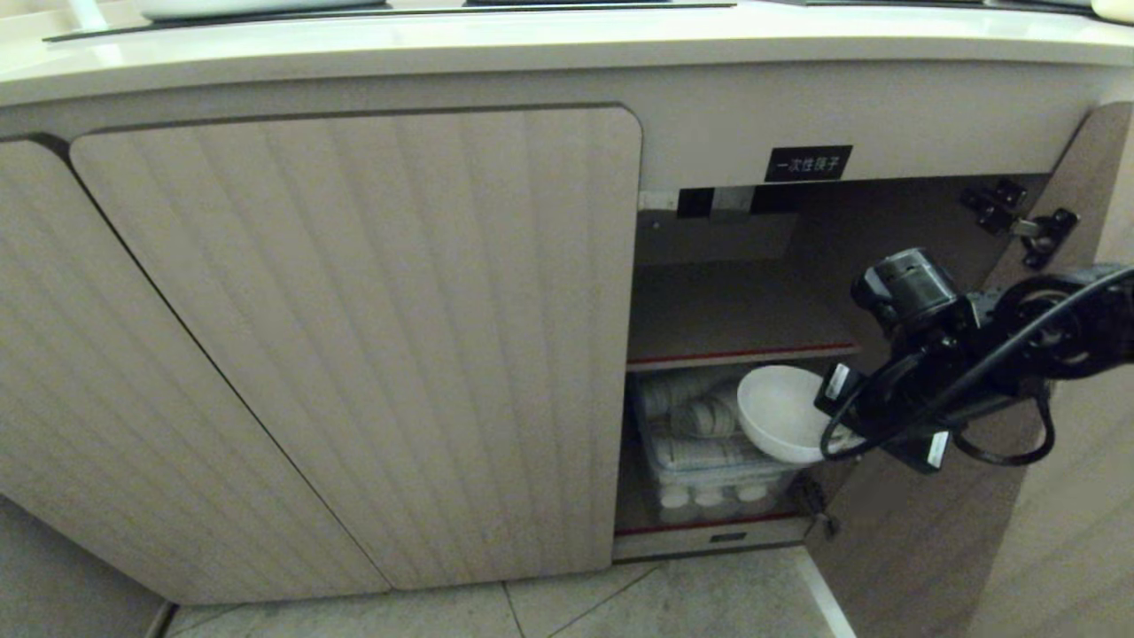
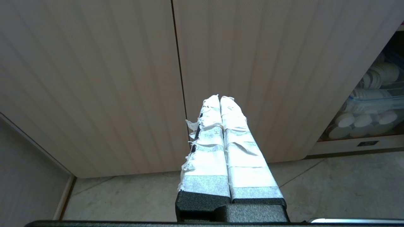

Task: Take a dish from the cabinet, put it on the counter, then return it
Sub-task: Put it back into the cabinet

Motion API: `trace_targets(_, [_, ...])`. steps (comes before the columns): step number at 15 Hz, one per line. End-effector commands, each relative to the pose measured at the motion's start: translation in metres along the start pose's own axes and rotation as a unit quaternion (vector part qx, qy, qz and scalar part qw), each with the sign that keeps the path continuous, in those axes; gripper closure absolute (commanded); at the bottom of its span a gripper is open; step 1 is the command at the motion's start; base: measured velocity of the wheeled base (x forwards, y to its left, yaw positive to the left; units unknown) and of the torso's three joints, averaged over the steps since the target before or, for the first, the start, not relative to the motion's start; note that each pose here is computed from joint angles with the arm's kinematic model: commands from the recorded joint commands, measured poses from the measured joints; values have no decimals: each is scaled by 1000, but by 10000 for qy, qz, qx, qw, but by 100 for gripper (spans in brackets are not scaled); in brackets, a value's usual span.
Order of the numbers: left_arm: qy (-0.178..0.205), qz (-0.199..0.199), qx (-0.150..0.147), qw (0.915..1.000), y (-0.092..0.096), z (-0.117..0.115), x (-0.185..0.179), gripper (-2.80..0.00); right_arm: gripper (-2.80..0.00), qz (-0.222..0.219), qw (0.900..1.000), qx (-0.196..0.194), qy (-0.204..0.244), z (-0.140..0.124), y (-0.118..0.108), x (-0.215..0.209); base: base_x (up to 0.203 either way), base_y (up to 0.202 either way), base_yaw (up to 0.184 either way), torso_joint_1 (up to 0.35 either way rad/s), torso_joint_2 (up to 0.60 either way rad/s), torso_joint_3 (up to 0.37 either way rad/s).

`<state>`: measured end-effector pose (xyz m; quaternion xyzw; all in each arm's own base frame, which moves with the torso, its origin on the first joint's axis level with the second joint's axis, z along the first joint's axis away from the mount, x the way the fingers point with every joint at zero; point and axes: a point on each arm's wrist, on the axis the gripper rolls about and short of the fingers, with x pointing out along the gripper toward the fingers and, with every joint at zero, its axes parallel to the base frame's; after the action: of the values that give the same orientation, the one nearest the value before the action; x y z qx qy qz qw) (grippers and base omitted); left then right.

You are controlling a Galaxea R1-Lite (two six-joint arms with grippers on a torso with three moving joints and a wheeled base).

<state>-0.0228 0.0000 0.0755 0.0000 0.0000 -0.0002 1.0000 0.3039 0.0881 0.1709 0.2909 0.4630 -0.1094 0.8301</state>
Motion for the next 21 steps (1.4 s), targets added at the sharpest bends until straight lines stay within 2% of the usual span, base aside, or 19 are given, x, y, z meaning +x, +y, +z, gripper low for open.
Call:
trace_targets(1, [-6, 2, 0, 10000, 0, 0, 0, 0, 0, -39, 9999, 123, -43, 6, 3, 6, 0, 0, 0, 0, 0, 0])
trace_targets(4, [0, 2, 0, 10000, 0, 0, 0, 0, 0, 9, 9990, 416, -151, 14, 5, 5, 0, 0, 0, 0, 0, 0])
trace_targets(10, [0, -6, 0, 10000, 0, 0, 0, 0, 0, 60, 9984, 532, -204, 18, 3, 1, 0, 0, 0, 0, 0, 0])
trace_targets(16, [-4, 2, 0, 10000, 0, 0, 0, 0, 0, 205, 9952, 848, -433, 32, 3, -9, 0, 0, 0, 0, 0, 0])
trace_targets(21, [-8, 2, 0, 10000, 0, 0, 0, 0, 0, 256, 9936, 934, -582, 45, 5, -7, 0, 0, 0, 0, 0, 0])
